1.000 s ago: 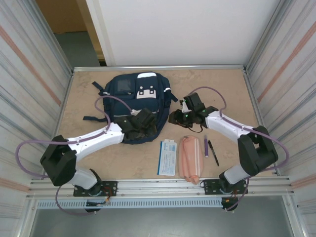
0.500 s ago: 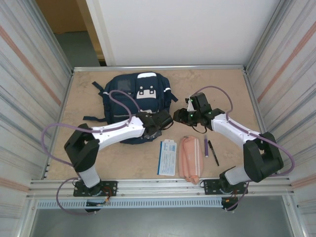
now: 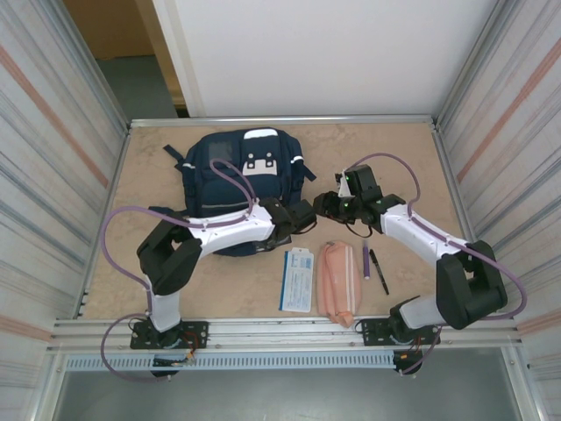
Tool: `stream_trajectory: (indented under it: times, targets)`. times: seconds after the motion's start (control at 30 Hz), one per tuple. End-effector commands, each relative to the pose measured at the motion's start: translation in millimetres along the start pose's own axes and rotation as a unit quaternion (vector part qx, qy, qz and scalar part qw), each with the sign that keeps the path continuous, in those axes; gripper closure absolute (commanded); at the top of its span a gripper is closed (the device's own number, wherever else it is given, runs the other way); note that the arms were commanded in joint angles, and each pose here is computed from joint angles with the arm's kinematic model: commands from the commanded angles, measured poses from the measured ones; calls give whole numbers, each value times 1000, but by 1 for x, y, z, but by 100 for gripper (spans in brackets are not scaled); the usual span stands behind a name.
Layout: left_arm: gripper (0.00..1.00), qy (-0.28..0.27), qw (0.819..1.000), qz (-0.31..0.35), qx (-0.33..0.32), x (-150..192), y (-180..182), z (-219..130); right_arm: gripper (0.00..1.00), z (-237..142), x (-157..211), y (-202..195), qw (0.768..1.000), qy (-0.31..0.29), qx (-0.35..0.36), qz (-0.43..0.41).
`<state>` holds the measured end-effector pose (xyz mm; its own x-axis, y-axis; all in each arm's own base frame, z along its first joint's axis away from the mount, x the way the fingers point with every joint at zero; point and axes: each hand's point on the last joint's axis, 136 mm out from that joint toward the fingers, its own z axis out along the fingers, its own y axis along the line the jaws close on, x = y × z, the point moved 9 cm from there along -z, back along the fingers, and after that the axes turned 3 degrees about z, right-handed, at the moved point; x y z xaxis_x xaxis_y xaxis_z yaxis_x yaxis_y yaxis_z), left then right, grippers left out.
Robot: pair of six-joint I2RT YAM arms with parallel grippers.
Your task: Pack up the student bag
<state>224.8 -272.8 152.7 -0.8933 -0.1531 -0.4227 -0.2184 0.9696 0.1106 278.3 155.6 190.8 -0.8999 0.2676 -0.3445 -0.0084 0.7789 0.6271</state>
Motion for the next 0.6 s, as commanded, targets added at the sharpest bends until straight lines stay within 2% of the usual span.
stream_trajectory:
  times: [0.0,0.13,0.2,0.3,0.37,0.47,0.57]
  targets:
    - [100,-23,1000,15,4,-6,6,-8,57,-6,0,3,1000,0,-14,-17]
    - [100,-10,996,41,79,-12,4,-12,57,3,4,4,1000,28,-5,-7]
    - [100,6,990,44,132,-15,5,-12,56,5,2,4,999,37,4,32]
    - [100,23,970,47,239,-17,2,-16,55,7,-3,15,995,54,-16,88]
    - [100,28,957,47,285,-19,1,-19,50,11,-5,23,988,62,-22,137]
    - [100,12,946,80,315,-24,-2,-28,49,26,-6,47,976,100,-83,173]
    - [100,1,944,91,318,-29,-2,-36,50,45,-5,60,971,107,-77,200]
